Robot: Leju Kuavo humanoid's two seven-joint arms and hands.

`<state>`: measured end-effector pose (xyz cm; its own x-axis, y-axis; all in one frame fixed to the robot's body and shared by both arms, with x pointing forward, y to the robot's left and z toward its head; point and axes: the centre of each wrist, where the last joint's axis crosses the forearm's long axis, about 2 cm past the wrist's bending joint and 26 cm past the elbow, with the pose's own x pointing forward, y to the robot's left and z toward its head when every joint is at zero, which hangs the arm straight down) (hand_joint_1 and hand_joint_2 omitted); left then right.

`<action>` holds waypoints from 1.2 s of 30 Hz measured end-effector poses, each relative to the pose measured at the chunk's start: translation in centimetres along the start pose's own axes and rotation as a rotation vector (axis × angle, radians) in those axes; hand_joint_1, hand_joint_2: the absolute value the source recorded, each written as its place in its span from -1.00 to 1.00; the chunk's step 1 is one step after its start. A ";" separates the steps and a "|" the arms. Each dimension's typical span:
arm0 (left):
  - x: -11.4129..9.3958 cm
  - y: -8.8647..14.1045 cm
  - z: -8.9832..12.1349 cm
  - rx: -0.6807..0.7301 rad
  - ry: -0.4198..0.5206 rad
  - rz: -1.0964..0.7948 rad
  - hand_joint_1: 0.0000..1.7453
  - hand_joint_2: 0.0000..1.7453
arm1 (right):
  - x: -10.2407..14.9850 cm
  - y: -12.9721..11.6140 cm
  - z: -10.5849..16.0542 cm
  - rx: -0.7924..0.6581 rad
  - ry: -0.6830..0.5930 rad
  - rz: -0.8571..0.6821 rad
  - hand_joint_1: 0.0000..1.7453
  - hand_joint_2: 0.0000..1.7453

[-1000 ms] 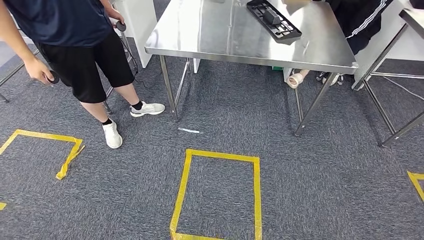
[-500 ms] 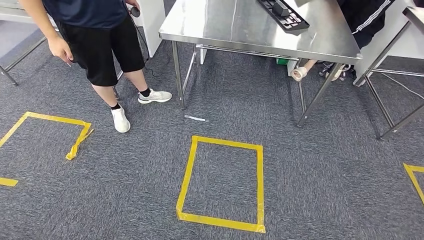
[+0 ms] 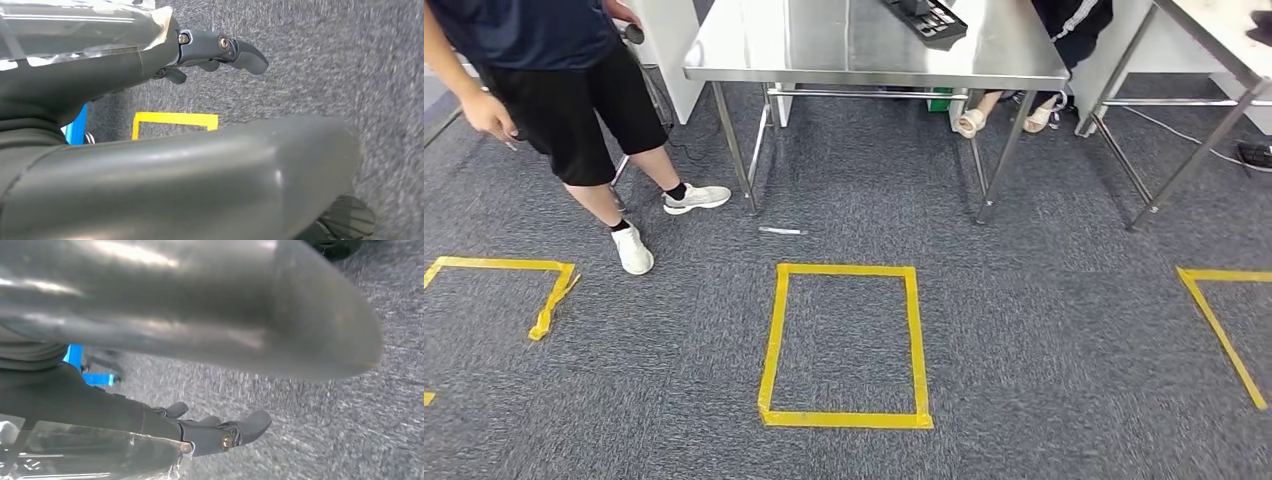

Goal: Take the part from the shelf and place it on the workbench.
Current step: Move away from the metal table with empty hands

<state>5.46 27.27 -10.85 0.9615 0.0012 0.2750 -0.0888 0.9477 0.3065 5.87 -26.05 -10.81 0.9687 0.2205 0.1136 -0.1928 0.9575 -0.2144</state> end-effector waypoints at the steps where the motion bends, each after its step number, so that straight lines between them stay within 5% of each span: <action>1: -0.1 0.0 0.0 0.000 0.002 -0.002 -1.00 -1.00 | 0.0 0.0 0.0 0.001 0.001 -0.001 -1.00 -1.00; 36: -0.3 0.0 0.0 -0.003 -0.002 -0.017 -1.00 -1.00 | -0.1 0.4 0.1 0.002 0.011 0.002 -1.00 -1.00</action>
<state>5.20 27.27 -10.88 0.9623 -0.0157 0.2717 -0.0716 0.9485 0.3085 5.71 -25.69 -10.80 0.9701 0.2202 0.1024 -0.1949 0.9575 -0.2128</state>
